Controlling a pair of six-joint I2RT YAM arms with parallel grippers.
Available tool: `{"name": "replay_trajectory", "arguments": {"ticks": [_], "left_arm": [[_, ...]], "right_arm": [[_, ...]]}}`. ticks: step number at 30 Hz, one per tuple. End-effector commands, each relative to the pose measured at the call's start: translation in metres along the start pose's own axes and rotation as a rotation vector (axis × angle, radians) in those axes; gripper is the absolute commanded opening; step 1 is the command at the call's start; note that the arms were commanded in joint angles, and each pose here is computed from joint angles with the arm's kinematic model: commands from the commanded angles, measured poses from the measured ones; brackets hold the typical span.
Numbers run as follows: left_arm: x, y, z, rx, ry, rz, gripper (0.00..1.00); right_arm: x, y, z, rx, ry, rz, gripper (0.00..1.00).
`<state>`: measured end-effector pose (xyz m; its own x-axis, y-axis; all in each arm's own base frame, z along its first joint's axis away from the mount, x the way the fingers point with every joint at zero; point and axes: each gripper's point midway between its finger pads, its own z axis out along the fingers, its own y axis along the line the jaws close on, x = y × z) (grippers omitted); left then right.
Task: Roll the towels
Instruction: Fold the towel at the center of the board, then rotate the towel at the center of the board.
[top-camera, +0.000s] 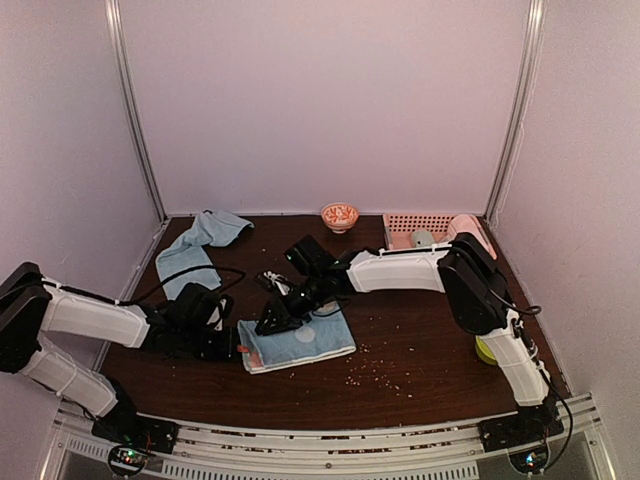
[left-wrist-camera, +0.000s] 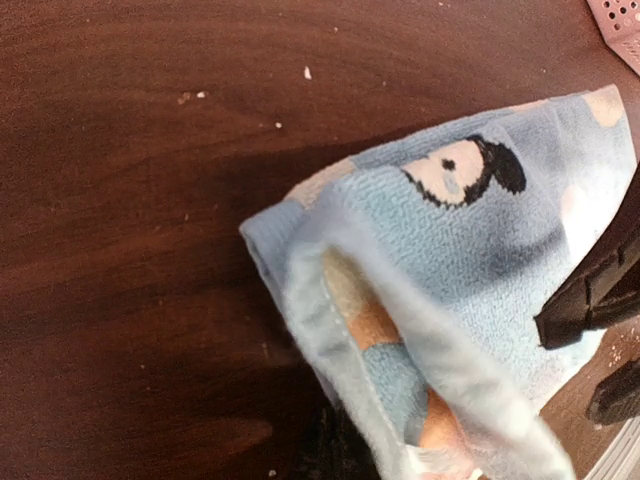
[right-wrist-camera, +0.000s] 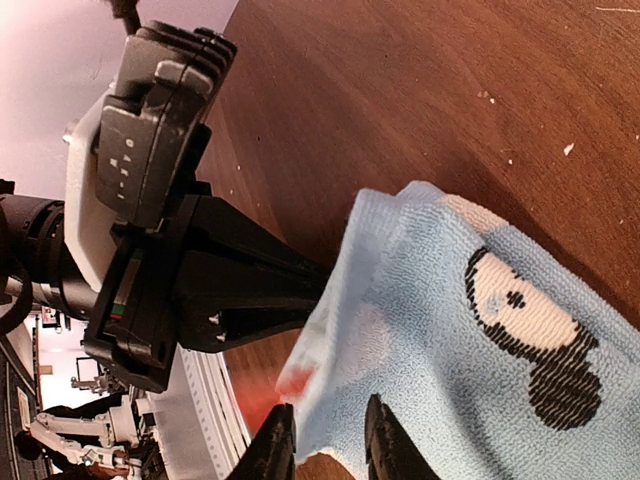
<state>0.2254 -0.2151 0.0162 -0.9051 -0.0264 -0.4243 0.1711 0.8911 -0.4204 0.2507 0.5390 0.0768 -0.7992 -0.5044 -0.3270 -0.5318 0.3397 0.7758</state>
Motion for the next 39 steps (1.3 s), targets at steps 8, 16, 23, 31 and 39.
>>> {"name": "replay_trajectory", "arguments": {"ticks": [8, 16, 23, 31, 39], "left_arm": [[0.016, 0.03, -0.041, -0.19, 0.074, -0.018, 0.0], [-0.033, -0.03, -0.079, -0.019, -0.014, 0.117, 0.0], [-0.059, -0.061, -0.041, 0.026, 0.045, 0.181, 0.0], [-0.042, -0.033, -0.006, -0.074, 0.123, 0.169, 0.0], [-0.039, 0.003, 0.029, -0.227, 0.169, 0.212, 0.0]], "right_arm": [[-0.009, 0.011, -0.052, 0.071, -0.038, -0.174, 0.24], [-0.013, -0.046, -0.121, 0.354, -0.031, -0.347, 0.18], [-0.018, -0.074, -0.128, 0.416, -0.009, -0.34, 0.14], [-0.001, -0.121, -0.127, 0.542, 0.034, -0.307, 0.12], [0.02, -0.161, -0.139, 0.604, 0.061, -0.222, 0.11]]}}
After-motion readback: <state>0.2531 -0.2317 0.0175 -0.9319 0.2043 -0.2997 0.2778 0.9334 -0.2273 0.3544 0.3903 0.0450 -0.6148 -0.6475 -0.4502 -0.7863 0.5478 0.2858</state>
